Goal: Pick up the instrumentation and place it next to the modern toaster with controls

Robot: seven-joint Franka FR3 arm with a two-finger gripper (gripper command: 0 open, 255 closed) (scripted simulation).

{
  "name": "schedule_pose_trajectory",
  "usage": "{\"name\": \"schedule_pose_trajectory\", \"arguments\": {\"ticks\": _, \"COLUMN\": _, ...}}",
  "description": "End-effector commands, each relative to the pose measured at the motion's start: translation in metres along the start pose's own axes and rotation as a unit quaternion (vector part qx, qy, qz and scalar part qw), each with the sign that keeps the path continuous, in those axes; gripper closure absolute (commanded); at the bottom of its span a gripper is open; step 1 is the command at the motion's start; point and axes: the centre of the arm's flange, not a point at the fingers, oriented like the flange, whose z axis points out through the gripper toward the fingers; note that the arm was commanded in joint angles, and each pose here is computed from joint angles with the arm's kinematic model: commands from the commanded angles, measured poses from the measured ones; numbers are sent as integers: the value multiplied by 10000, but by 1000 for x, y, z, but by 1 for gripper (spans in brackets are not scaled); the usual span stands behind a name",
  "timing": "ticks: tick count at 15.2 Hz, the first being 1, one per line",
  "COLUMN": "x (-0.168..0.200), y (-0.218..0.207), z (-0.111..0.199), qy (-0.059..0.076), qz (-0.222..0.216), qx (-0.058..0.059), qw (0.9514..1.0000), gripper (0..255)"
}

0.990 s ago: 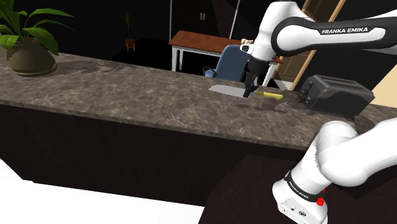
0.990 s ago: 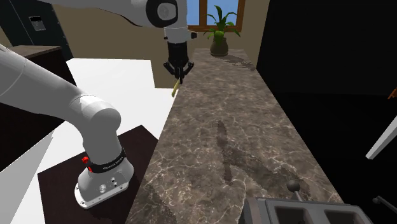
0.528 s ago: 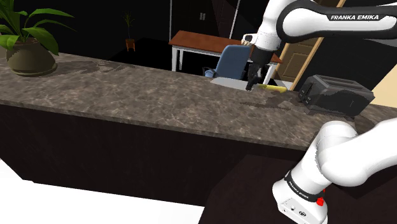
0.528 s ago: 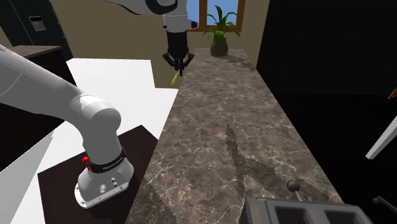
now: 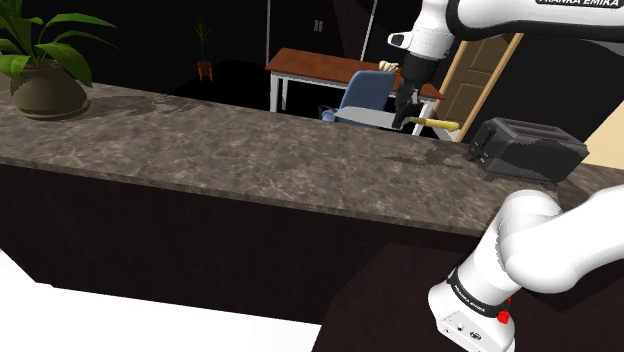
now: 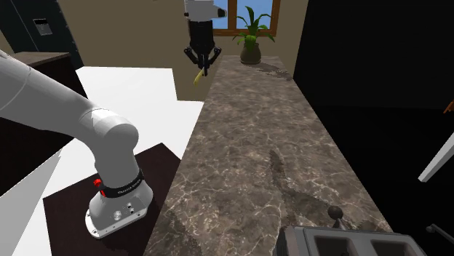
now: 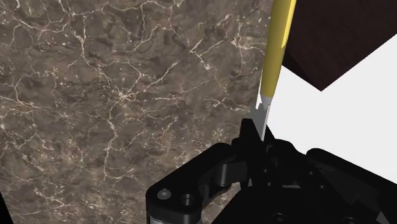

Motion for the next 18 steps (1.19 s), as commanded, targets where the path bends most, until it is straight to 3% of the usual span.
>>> {"name": "schedule_pose_trajectory", "arguments": {"ticks": 1, "x": 1, "y": 0, "z": -10, "qy": -1, "qz": 0, "qx": 1, "qw": 10000, "gripper": 255}}
{"name": "schedule_pose_trajectory", "arguments": {"ticks": 5, "x": 1, "y": 0, "z": -27, "qy": -1, "qz": 0, "qx": 1, "qw": 10000, "gripper": 255}}
{"name": "schedule_pose_trajectory", "arguments": {"ticks": 18, "x": -112, "y": 130, "z": -29, "qy": -1, "qz": 0, "qx": 1, "qw": 10000, "gripper": 255}}
